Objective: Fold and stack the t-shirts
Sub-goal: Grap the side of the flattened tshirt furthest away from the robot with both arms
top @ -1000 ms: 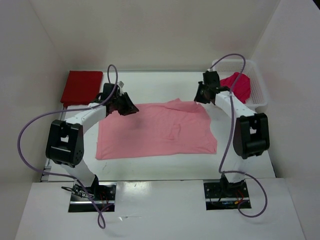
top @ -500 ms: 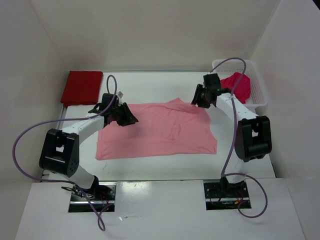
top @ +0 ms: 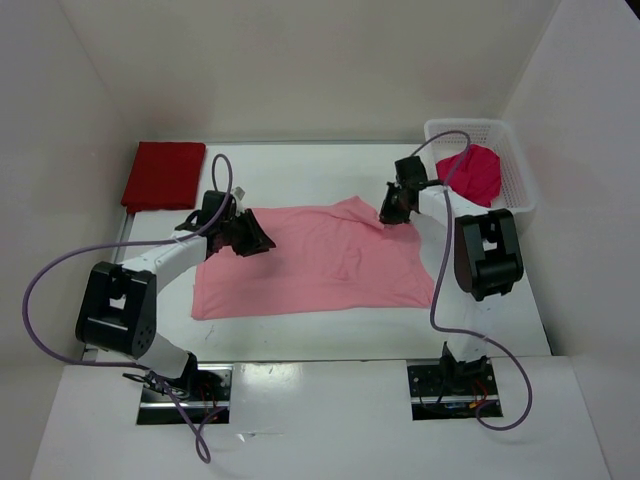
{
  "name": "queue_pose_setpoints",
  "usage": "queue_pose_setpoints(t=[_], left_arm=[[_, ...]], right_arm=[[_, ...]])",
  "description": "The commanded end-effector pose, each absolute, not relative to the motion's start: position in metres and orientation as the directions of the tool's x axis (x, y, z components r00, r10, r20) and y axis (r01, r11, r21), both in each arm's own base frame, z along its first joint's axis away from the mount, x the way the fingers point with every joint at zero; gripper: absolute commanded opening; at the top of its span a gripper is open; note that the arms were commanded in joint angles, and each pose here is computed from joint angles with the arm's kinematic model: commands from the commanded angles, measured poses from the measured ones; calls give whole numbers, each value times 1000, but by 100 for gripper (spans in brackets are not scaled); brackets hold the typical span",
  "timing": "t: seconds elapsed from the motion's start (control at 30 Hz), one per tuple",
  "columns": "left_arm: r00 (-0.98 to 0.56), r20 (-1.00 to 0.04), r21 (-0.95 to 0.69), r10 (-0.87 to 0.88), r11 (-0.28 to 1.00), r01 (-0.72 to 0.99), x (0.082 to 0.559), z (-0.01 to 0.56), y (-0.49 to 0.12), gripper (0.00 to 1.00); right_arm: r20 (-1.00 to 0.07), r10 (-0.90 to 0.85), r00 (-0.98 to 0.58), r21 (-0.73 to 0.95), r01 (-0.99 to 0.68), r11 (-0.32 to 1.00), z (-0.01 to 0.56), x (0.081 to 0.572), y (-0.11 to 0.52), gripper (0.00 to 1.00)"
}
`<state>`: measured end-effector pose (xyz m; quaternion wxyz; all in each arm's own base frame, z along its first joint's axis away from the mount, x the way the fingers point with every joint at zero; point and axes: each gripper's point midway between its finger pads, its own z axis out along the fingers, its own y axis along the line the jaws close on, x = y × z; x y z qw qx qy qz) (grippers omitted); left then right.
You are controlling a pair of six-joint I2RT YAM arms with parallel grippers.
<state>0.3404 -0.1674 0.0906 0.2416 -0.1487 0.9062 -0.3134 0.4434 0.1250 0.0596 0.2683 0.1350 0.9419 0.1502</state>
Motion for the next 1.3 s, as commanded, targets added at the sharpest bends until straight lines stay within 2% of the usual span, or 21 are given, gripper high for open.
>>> queue_pose_setpoints(t=[0.0,0.07,0.13,0.27,0.33,0.5,0.53,0.6,0.63,0.73,0.8,0.87,1.27], left_arm=[[-829,-352,-667,-434,738,-103,344,96,-172,36],[-837,-338,-668,-430,736,-108,345,89,-173,36],[-837,-338,-668,-430,736,-108,345,89,-173,36],[-837,-338,-668,-430,736,-108,346,87,-174,36],[-837,-338,-668,-430,736,-108,346,87,-174,36],[-832,-357,-643,-425,757,-111,344,90,-168,36],[-825,-376,-632,-422,768,-104,347,95,-165,36],[-817,-397,-623,-419,776,-95,352,100,-164,37],[-817,-388,-620,-426,777,-111,351,99,-160,37],[-787,-413,-623,-458,772,-122,366,109,-144,37],[-777,-421,-626,-467,770,-124,370,113,-141,37],[-778,-423,-634,-465,765,-113,372,117,-143,37],[-790,-389,-636,-474,759,-141,374,99,-142,37]], right_arm=[[-453,273,-849,355,109,928,54,425,147,3],[-443,248,-862,320,107,941,47,408,150,4],[-425,236,-874,282,120,952,33,396,146,11],[-421,225,-879,265,118,957,33,401,146,23],[-464,232,-855,297,96,950,58,415,152,33],[-541,303,-785,359,110,927,111,454,128,34],[-540,311,-782,358,121,926,114,455,123,27],[-521,322,-790,324,167,931,96,461,107,20],[-521,333,-786,330,174,928,94,461,107,12],[-491,375,-786,326,234,916,74,453,93,10],[-492,383,-782,318,248,915,68,452,87,16],[-482,391,-784,313,262,913,61,448,81,30],[-394,399,-828,332,276,902,33,436,82,34]])
